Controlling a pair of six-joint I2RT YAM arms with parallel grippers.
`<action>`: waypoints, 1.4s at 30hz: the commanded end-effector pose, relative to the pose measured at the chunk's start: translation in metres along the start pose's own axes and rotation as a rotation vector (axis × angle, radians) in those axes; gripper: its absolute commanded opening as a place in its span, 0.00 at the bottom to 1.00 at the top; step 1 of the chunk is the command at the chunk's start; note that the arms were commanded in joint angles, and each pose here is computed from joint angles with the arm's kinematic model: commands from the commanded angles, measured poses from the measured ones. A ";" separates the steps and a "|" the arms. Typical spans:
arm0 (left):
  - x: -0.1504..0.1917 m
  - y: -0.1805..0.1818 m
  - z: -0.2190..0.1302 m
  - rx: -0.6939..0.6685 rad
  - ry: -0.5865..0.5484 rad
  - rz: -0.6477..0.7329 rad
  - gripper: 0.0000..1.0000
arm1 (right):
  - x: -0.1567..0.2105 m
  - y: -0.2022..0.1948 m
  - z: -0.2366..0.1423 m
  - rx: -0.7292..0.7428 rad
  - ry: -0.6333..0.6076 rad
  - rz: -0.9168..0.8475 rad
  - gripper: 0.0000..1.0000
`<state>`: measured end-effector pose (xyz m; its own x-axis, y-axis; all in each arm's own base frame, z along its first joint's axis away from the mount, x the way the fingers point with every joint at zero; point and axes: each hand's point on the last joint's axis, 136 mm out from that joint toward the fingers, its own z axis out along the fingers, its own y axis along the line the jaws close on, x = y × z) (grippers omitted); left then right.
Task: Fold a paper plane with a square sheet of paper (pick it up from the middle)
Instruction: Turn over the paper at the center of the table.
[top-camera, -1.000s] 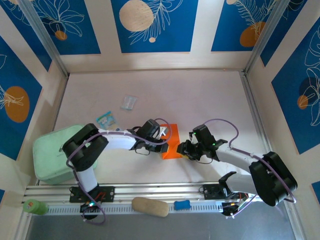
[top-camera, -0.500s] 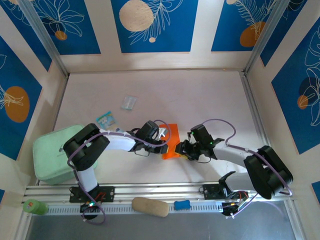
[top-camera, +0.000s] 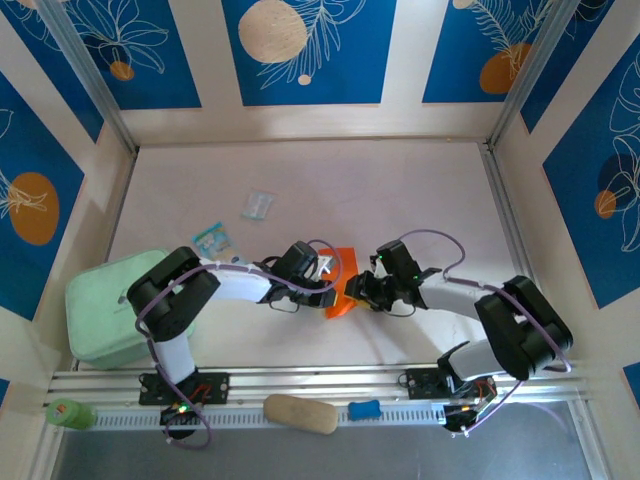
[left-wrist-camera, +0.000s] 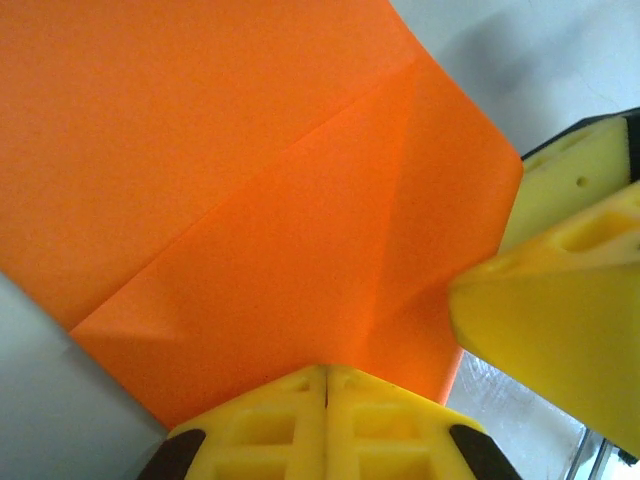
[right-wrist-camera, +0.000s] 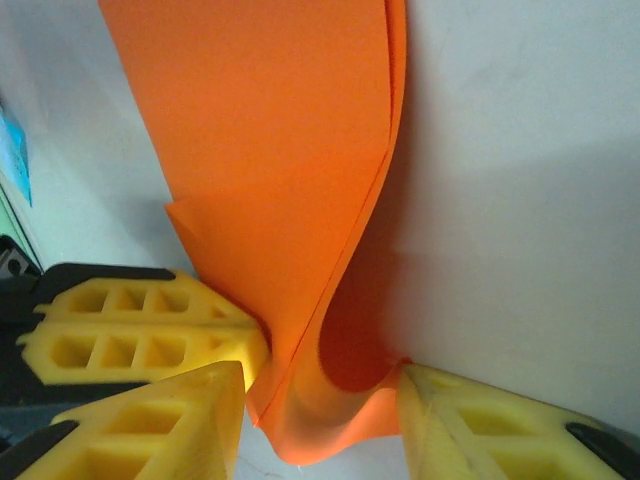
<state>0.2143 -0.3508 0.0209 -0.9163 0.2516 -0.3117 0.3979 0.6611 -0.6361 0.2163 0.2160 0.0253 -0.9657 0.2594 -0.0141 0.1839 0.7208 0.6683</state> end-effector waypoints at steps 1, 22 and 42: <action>0.017 0.020 0.006 -0.042 0.053 -0.050 0.00 | -0.009 0.011 0.002 -0.038 0.003 -0.035 0.45; 0.015 0.020 0.007 -0.051 0.061 -0.055 0.00 | -0.018 -0.001 0.016 -0.059 0.033 -0.007 0.45; 0.015 0.020 0.008 -0.052 0.061 -0.056 0.00 | -0.017 -0.002 0.013 -0.066 0.025 0.002 0.40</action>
<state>0.2150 -0.3526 0.0204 -0.9164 0.2533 -0.3100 0.3981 0.6587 -0.6385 0.2283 0.2215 0.0255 -0.9713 0.2316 0.0533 0.1961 0.6540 0.7307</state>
